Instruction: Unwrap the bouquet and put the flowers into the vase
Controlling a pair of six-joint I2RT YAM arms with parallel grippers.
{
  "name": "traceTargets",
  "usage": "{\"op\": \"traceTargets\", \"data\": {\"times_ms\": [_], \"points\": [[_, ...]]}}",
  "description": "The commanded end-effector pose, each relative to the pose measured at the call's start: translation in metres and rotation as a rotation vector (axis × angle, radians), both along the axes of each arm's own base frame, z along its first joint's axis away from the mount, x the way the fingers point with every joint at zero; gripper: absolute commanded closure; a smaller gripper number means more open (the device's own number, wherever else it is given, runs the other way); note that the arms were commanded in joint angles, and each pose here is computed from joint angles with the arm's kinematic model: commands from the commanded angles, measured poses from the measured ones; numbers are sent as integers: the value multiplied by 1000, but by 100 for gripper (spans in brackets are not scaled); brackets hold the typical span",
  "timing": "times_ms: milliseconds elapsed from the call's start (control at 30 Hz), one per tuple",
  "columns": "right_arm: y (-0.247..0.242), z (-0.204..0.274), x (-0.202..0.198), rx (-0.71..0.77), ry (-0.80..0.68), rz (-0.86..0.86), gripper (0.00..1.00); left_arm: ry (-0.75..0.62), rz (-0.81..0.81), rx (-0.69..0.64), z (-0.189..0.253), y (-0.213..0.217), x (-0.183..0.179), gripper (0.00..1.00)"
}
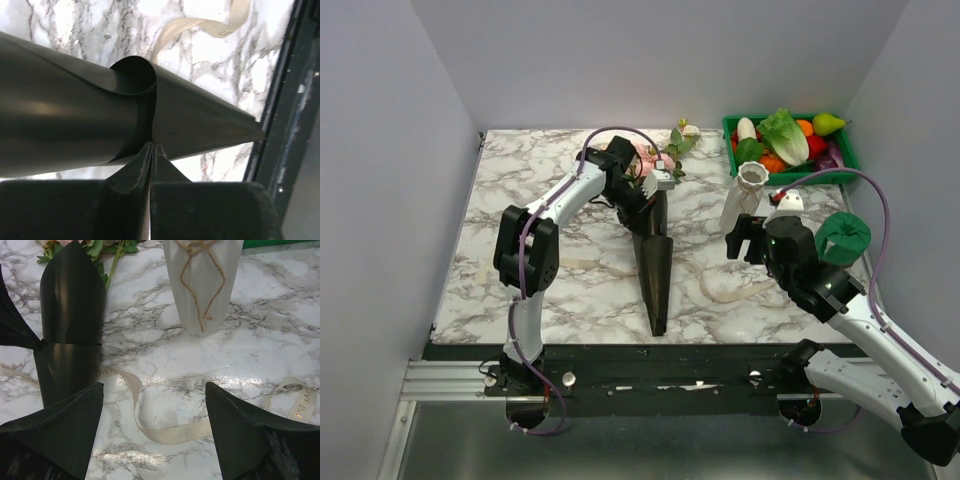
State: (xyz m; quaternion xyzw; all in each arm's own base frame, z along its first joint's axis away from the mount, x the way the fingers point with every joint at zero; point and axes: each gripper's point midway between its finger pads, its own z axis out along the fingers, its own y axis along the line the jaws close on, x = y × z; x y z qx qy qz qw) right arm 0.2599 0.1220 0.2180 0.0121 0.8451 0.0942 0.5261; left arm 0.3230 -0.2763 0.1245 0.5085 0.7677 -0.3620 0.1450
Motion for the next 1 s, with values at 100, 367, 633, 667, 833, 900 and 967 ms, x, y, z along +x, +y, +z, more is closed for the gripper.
{"op": "traceTargets", "data": {"times_ms": [100,367,633,667,833,900,967], "points": [[0,13,0,29,-40,-3,12,67,-51,-130,47,-17,-15,100],[2,9,-1,36,-30,-2,13,54,-34,-164,77,-19,-20,71],[-1,9,-3,40,-39,-4,6,57,147,-65,44,18,1,29],[-1,8,-4,36,-38,-4,6,51,209,-84,48,33,14,27],[0,10,-3,38,-44,7,5,-30,358,-74,51,68,42,25],[0,8,-3,31,-42,9,5,-76,391,-55,47,71,47,25],[1,7,-3,32,-41,12,5,-109,404,-54,47,68,55,24]]}}
